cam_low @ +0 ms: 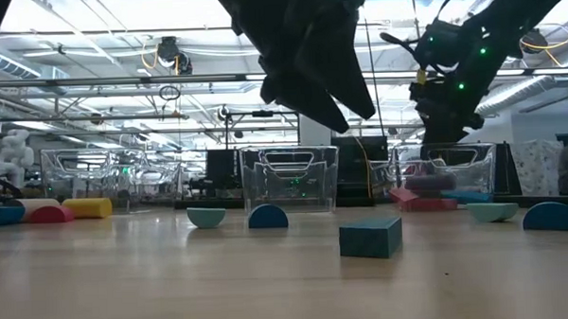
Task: Sort blocks by size
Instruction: Put the blue rectangular block into the right transparent bin
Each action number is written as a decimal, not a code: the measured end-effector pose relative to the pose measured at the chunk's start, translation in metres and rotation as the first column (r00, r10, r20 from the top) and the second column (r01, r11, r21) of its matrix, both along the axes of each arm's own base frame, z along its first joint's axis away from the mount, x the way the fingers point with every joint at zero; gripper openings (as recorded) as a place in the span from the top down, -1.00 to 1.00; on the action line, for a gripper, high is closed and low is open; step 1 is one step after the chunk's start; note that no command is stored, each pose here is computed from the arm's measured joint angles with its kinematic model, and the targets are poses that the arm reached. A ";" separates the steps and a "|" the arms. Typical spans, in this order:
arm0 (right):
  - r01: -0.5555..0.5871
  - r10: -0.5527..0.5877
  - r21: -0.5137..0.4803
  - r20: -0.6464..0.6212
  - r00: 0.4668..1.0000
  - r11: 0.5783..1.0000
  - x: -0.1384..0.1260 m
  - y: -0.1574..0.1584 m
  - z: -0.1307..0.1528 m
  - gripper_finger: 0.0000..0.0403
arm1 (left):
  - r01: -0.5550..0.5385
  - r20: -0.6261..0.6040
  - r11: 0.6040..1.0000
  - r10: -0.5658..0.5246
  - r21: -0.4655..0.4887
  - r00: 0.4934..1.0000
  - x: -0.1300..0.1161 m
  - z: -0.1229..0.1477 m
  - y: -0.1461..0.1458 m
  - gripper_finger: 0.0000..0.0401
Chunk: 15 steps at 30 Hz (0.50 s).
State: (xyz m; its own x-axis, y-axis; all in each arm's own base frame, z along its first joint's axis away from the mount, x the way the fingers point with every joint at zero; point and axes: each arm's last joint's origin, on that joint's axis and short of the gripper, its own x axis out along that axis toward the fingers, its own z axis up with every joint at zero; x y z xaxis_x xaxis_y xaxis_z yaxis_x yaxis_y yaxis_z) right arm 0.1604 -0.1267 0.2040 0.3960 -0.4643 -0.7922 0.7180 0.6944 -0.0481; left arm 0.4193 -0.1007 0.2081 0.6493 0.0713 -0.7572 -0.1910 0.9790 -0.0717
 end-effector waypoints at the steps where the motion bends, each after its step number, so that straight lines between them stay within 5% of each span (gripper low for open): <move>1: 0.008 -0.008 0.000 0.001 1.000 1.000 -0.001 -0.001 0.000 0.18 | -0.022 0.002 1.000 0.022 -0.019 1.000 0.000 0.000 0.000 -0.31; 15: -0.031 0.051 -0.112 0.186 0.981 0.993 -0.013 0.023 0.036 0.17 | -0.322 -0.118 0.904 0.301 -0.281 0.946 -0.002 -0.042 -0.039 -0.31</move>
